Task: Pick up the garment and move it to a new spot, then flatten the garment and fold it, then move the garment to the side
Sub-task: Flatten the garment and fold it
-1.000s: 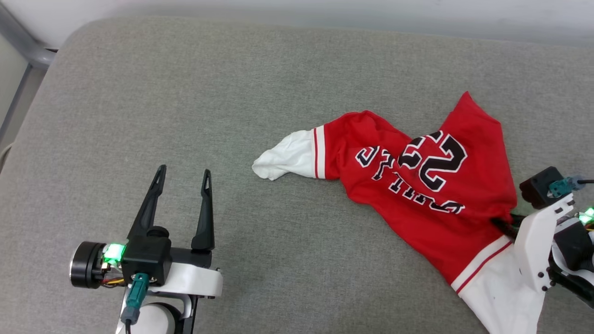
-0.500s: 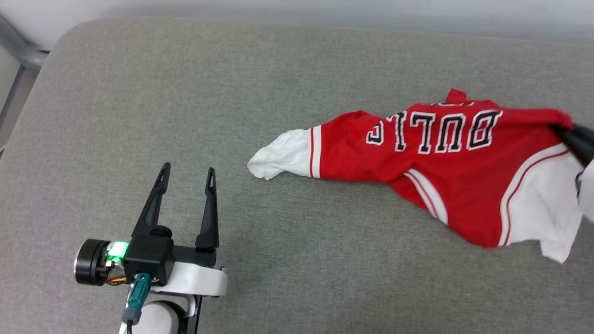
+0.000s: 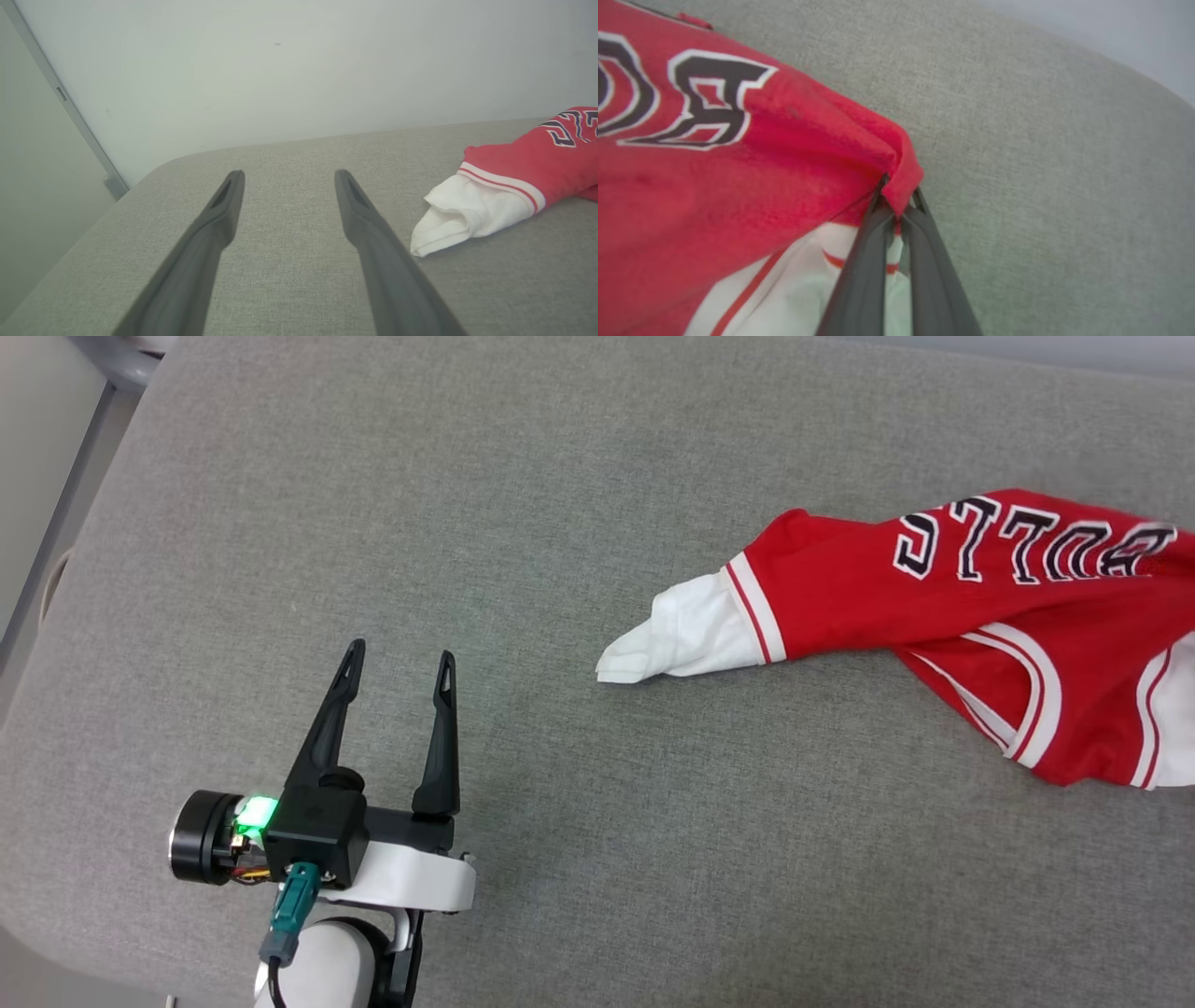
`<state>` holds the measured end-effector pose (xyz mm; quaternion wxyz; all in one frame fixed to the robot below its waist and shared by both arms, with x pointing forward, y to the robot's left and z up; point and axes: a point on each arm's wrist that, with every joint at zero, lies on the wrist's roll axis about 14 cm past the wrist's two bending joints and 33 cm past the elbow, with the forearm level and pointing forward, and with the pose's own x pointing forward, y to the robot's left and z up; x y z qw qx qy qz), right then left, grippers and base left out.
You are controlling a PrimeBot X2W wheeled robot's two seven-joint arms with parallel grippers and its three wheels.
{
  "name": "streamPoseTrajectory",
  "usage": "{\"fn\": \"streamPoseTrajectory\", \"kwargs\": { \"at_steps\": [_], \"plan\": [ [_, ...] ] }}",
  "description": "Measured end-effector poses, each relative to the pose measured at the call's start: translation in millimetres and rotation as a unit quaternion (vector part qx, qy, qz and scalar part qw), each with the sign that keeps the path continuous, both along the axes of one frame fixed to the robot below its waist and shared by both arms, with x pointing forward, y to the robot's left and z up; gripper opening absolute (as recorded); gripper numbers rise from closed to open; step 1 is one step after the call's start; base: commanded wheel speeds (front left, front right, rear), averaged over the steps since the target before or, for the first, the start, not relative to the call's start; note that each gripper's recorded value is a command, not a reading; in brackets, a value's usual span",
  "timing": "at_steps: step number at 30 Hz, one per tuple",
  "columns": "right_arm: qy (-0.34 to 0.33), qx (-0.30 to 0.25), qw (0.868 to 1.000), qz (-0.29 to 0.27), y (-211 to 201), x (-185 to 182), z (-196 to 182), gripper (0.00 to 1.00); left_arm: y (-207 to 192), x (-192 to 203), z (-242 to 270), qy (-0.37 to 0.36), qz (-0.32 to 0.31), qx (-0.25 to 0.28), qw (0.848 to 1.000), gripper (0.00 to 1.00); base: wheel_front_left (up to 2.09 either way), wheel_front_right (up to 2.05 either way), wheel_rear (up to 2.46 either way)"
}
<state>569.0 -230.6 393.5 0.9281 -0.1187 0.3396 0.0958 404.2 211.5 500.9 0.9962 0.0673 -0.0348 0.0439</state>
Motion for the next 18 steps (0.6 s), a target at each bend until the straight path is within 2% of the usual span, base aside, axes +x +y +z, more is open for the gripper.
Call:
{"fn": "streamPoseTrajectory", "kwargs": {
  "at_steps": [2,4,5,6,7,13,18],
  "plan": [
    [0.019,0.003,1.0,-0.002,4.5,-6.6,-15.5,0.0,0.9,0.5,-1.0,0.001,0.001,0.0,1.0,1.0,0.0,0.0,0.0],
    [0.01,0.012,1.0,-0.006,4.9,-6.1,-14.5,0.0,0.9,1.6,-0.8,0.0,0.001,0.001,1.0,1.0,0.0,0.0,0.0],
    [-0.002,0.013,1.0,-0.005,4.5,-5.0,-11.1,0.08,-0.3,2.1,-0.4,0.0,-0.002,0.0,1.0,1.0,0.0,0.0,0.0],
    [-0.02,0.016,1.0,-0.003,4.2,-3.2,-5.7,0.45,-1.6,2.6,0.4,-0.002,-0.003,-0.001,1.0,1.0,0.0,0.0,0.0],
    [-0.041,0.021,0.999,-0.003,3.5,-0.2,2.0,1.0,-2.7,3.0,1.6,-0.004,-0.006,-0.001,1.0,1.0,0.0,0.0,0.0],
    [-0.188,0.048,0.981,-0.004,-9.9,7.6,66.8,1.0,-8.1,0.7,11.3,-0.018,-0.015,-0.001,1.0,1.0,0.0,0.0,0.0],
    [-0.242,0.057,0.969,-0.006,-27.7,-17.4,92.8,1.0,-15.7,-2.1,17.9,-0.028,-0.027,-0.005,0.999,1.0,0.0,0.0,0.0]
  ]
}}
